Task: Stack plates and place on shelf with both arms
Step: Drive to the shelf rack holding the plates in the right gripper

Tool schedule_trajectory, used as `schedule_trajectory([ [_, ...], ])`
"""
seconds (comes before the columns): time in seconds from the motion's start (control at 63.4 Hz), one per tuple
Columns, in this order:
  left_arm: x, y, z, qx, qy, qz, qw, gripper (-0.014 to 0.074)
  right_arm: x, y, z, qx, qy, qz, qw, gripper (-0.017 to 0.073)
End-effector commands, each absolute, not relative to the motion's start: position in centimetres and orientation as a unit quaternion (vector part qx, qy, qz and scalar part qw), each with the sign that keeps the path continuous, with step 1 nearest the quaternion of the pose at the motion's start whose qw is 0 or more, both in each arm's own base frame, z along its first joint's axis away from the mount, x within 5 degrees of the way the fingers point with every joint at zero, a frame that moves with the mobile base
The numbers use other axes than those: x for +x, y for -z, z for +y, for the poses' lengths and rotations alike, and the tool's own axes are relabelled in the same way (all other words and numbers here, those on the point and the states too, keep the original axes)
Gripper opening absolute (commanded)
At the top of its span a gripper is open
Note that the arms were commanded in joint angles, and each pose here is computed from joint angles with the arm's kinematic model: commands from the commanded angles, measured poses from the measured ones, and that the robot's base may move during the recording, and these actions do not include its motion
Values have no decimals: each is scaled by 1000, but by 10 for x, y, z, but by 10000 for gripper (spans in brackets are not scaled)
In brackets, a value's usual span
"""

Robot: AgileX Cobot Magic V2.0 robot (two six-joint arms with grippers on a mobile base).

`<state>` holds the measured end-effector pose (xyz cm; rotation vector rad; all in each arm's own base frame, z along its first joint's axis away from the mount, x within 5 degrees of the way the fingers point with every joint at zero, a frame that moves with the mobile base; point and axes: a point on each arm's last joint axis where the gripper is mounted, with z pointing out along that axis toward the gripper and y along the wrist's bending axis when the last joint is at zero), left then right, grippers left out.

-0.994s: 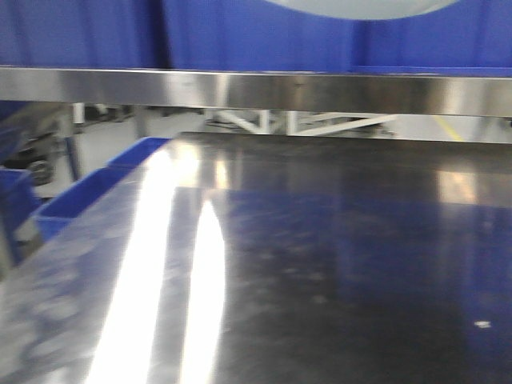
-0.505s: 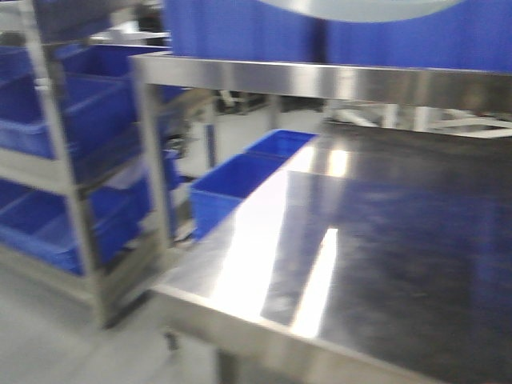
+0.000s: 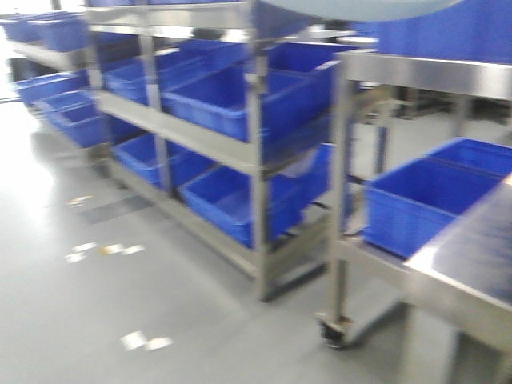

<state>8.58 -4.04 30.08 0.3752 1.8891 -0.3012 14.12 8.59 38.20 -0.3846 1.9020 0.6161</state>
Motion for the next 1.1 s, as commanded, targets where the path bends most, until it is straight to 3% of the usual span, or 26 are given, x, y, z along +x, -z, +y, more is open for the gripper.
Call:
schedule_trajectory([
  [0.0, 86, -316, -43, 163, 149, 774, 594, 84, 140, -403, 83, -143, -269, 760, 575, 56],
  [1.088, 86, -316, -43, 163, 149, 774, 594, 84, 140, -403, 83, -143, -269, 760, 575, 56],
])
